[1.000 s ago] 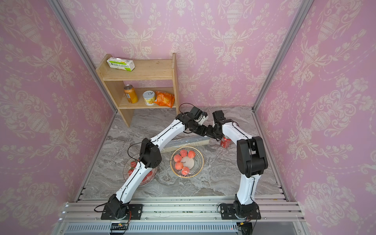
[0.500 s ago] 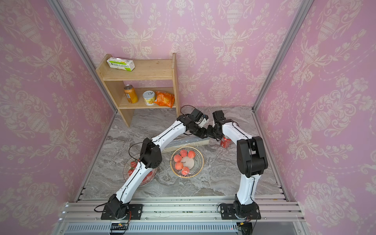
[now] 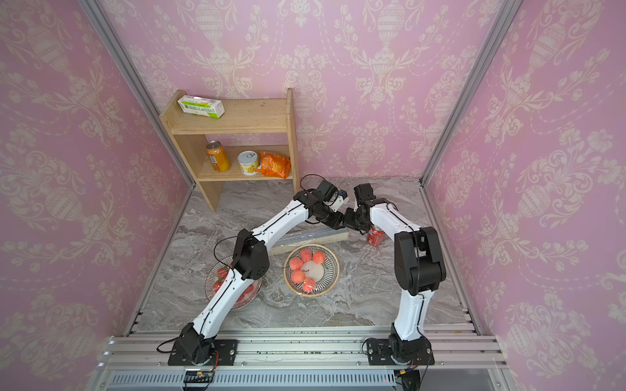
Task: Wrap the plate with plastic wrap
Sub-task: Tear off the plastic wrap from the plastic wrap cutting box.
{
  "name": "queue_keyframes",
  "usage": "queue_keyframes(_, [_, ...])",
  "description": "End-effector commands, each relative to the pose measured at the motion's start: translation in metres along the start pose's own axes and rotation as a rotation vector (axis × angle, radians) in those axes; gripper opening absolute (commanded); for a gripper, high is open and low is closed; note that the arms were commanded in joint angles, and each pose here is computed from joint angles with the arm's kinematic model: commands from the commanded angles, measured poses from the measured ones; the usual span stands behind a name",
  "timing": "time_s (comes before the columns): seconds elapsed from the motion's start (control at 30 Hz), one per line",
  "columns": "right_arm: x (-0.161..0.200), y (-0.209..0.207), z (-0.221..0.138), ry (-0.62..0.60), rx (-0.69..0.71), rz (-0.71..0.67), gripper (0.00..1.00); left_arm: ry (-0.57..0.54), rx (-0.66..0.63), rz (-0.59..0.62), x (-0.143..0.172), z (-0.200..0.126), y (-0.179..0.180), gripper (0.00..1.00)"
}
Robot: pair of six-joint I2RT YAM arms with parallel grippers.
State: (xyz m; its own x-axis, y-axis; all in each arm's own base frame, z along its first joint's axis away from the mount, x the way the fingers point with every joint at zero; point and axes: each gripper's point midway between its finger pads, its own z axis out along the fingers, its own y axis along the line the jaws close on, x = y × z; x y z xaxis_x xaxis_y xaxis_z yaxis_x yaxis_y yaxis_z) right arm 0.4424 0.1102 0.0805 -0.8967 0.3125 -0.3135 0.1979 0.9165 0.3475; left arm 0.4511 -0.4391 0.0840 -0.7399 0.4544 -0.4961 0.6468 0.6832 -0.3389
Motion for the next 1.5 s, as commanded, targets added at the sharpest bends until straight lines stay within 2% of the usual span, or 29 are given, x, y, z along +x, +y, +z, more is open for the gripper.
queue_keyframes(0.0, [0.034,-0.036,0.019,0.119,0.119,0.024,0.06,0.051,-0.023,-0.019,0.014,-0.003,0.009,0.45])
queue_keyframes(0.17, [0.034,-0.036,0.019,0.122,0.118,0.024,0.05,0.072,-0.056,0.025,0.02,-0.004,0.015,0.45])
queue_keyframes(0.43, [0.034,-0.036,0.019,0.125,0.119,0.021,0.05,0.003,-0.082,0.155,-0.001,-0.026,0.01,0.49])
queue_keyframes(0.63, [0.035,-0.036,0.02,0.128,0.119,0.022,0.05,-0.071,-0.005,0.216,-0.01,-0.039,-0.009,0.5])
queue_keyframes(1.0, [0.034,-0.035,0.02,0.13,0.118,0.02,0.05,-0.142,0.096,0.246,-0.016,-0.04,-0.027,0.4])
queue_keyframes(1.23, [0.034,-0.035,0.02,0.134,0.119,0.018,0.05,-0.125,0.104,0.241,-0.013,-0.028,-0.025,0.31])
queue_keyframes(1.47, [0.035,-0.036,0.02,0.137,0.12,0.019,0.05,-0.094,0.076,0.248,-0.006,-0.018,-0.017,0.31])
